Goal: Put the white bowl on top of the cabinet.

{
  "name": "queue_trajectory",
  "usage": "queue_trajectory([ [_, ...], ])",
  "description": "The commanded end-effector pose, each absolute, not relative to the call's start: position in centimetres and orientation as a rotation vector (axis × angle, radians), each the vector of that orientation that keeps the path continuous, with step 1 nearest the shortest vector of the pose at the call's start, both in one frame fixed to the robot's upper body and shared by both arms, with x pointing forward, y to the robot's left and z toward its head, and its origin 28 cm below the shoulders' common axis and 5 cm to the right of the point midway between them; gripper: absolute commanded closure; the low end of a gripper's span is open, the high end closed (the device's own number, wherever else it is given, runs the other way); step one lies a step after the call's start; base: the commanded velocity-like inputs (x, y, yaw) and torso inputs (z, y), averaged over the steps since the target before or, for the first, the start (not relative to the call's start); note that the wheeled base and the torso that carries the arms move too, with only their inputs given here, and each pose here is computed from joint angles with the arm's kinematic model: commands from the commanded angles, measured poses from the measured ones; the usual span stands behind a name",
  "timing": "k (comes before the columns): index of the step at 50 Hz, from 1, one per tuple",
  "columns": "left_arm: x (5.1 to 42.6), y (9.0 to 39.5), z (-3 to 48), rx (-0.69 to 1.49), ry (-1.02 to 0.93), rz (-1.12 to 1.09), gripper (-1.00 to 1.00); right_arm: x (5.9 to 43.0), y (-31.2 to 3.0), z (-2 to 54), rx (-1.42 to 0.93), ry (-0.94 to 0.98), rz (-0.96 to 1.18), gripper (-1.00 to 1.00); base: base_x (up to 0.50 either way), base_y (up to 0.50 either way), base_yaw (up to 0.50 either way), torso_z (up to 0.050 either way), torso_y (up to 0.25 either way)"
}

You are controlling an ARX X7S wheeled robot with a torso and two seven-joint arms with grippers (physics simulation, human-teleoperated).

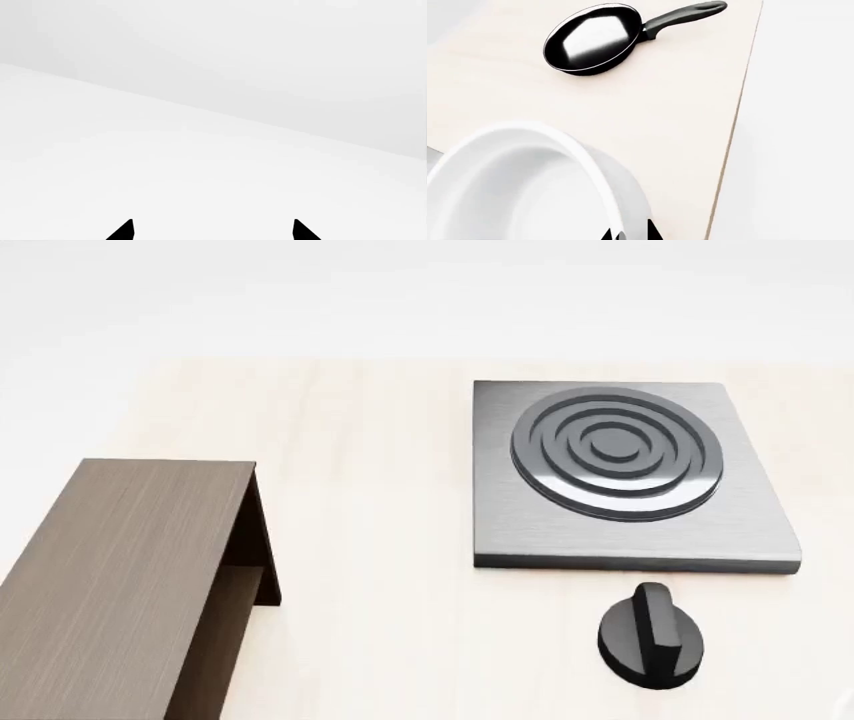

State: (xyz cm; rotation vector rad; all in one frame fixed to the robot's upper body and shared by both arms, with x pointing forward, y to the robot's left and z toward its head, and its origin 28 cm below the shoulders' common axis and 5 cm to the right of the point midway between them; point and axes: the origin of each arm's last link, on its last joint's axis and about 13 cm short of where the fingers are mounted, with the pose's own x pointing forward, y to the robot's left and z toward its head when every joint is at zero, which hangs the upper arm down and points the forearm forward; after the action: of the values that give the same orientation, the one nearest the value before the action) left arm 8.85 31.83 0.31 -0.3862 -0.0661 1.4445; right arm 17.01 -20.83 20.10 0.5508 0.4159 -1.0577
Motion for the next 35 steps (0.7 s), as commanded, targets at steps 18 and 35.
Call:
queue_trajectory([
  [18,8.9,31.9,0.3,-0.392,-0.065,1.444,-1.00,19.4,-18.6,27.5,0.464,0.221,-0.843,1.00,0.00,0.00,0.00,0.000,0.001],
  [35,8.9,31.9,0.3,-0.392,-0.067,1.445,-1.00,21.8,-16.2,28.9,0.264,0.207,-0.699,1.00,0.00,0.00,0.00,0.000,0.001],
])
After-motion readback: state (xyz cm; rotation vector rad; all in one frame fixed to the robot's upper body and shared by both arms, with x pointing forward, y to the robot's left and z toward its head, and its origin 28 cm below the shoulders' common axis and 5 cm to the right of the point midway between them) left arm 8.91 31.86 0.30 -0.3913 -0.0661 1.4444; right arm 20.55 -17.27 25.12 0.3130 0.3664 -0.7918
